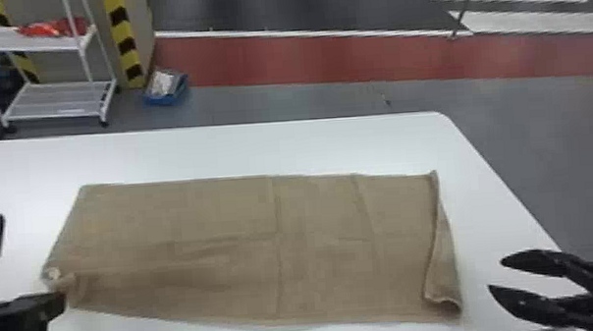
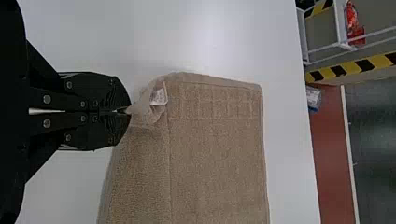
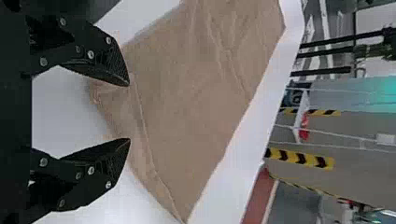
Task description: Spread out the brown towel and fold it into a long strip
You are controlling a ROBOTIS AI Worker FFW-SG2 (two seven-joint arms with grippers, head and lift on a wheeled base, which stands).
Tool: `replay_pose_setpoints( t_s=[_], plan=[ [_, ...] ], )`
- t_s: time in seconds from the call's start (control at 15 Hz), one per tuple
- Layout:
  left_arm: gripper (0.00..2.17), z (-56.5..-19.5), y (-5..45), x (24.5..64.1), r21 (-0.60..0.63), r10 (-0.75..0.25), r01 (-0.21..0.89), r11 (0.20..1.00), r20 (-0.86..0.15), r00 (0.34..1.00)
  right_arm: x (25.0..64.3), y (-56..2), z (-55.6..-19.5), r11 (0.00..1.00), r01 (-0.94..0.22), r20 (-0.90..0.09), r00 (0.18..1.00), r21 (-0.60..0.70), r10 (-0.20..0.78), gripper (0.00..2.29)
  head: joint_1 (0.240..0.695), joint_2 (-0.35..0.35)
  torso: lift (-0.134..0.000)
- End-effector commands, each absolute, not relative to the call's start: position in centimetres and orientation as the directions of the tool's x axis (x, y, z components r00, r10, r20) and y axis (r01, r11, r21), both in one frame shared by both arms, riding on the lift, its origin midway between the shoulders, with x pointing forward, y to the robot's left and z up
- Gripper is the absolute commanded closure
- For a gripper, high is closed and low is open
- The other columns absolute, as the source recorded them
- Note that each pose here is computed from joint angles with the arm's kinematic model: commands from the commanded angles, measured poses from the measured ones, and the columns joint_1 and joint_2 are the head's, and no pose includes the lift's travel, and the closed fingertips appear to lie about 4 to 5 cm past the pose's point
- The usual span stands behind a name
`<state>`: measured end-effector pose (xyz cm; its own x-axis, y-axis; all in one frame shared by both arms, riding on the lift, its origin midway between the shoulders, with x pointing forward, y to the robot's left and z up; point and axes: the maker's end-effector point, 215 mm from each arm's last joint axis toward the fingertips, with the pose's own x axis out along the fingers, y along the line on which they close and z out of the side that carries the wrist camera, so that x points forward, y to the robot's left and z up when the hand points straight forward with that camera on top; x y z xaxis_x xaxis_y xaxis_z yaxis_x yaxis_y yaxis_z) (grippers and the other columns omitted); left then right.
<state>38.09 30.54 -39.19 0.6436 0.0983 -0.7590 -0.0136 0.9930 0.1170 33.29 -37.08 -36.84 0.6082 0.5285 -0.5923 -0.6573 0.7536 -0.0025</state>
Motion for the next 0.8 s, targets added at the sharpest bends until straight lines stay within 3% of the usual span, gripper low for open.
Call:
replay_pose_setpoints(
  t_s=[0.0,0.07,0.47,0.73],
  plan=[
    [1.83,-39.0,30.5,38.2,0.121,0.099,-0.011,0.993,-0.758,0.645,33.1,-36.0,-38.6,0.813,-0.555,-0.704,0.506,0.176,0.498,0.21,0.695,-0.118,-0.125],
    [1.83,-39.0,30.5,38.2,0.122,0.099,-0.009,0.992,-0.758,0.645,33.6,-35.4,-38.7,0.819,-0.547,-0.745,0.470,0.174,0.473,0.26,0.695,-0.096,-0.125],
    [1.83,-39.0,30.4,38.2,0.127,0.098,-0.002,0.992,-0.757,0.645,39.7,-31.5,-36.2,0.722,-0.692,-0.769,0.471,-0.018,0.432,0.51,0.695,-0.048,-0.125],
    [1.83,-38.8,30.5,38.4,0.132,0.104,-0.006,0.991,-0.754,0.649,40.2,-29.5,-38.7,0.668,-0.743,-0.818,0.403,-0.031,0.410,0.51,0.695,-0.009,-0.125]
  ],
)
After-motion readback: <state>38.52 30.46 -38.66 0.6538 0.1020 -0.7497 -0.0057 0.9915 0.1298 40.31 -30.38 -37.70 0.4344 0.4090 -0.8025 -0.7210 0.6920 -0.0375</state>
